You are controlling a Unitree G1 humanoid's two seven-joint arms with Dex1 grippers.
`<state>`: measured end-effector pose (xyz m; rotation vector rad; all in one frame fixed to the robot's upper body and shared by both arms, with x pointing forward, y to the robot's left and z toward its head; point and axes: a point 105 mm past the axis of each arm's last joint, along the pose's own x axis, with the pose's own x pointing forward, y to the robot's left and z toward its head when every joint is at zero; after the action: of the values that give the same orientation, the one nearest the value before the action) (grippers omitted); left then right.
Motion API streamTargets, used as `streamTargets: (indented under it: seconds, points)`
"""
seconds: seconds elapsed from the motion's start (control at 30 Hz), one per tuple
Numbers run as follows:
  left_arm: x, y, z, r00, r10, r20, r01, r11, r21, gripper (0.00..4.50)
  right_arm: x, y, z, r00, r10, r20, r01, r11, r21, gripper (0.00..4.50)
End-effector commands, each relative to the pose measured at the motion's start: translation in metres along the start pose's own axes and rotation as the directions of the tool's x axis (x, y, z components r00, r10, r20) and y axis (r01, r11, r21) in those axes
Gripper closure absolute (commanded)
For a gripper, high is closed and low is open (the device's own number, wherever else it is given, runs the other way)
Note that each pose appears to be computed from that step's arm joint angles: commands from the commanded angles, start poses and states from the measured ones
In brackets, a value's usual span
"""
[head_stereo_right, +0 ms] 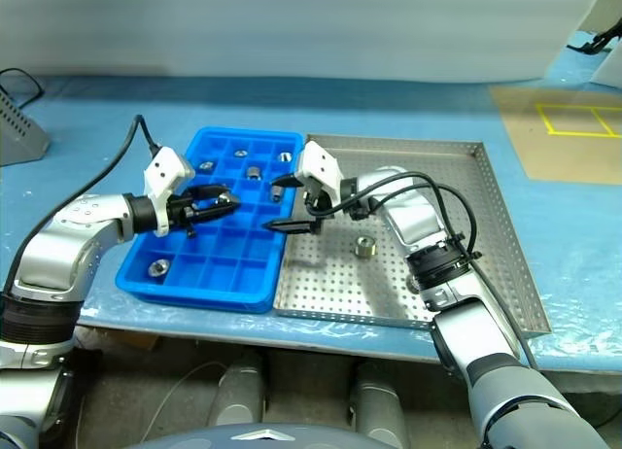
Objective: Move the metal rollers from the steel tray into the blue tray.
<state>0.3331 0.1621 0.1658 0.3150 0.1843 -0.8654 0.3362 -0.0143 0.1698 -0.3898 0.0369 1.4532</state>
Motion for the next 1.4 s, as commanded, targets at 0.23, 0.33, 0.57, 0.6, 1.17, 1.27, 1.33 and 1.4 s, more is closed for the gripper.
streamTargets:
  seconds: [0.23,0.33,0.57,0.6,1.17,1.27,1.33,1.4]
  points:
    - [-0.054,0.018,-0.056,0.897,0.438,-0.067,-0.442,0.875,-0.197,2.81,-0.001,-0.005,0.001,1.0,-0.003,-0.016,0.002,0.999,-0.049,0.0]
    - [-0.056,-0.001,-0.052,0.924,0.38,-0.043,-0.38,0.899,-0.218,2.81,-0.003,-0.005,-0.001,1.0,-0.004,-0.02,0.003,0.999,-0.047,0.0]
    - [-0.052,-0.008,-0.036,0.943,0.332,-0.014,-0.327,0.923,-0.203,2.81,-0.002,-0.004,-0.007,1.0,-0.011,-0.029,0.01,0.999,-0.041,0.0]
    - [-0.05,-0.014,-0.029,0.955,0.298,0.007,-0.29,0.934,-0.207,2.81,-0.001,-0.004,-0.007,0.999,-0.013,-0.03,0.011,0.999,-0.04,0.0]
    - [-0.077,0.002,-0.054,0.892,0.441,-0.094,-0.451,0.861,-0.236,2.81,-0.004,-0.001,-0.023,0.998,-0.046,-0.053,0.045,0.999,-0.014,0.0]
    - [-0.063,0.002,-0.05,0.9,0.431,-0.067,-0.434,0.869,-0.238,2.81,-0.003,-0.001,-0.024,0.998,-0.043,-0.053,0.042,0.999,-0.014,0.0]
    - [-0.048,-0.005,-0.045,0.926,0.374,-0.043,-0.374,0.897,-0.236,2.81,-0.003,-0.002,-0.025,0.997,-0.045,-0.065,0.043,0.999,-0.025,0.0]
    - [-0.038,-0.005,-0.045,0.931,0.363,-0.043,-0.363,0.903,-0.231,2.81,-0.002,-0.001,-0.024,0.997,-0.042,-0.06,0.041,0.999,-0.022,0.0]
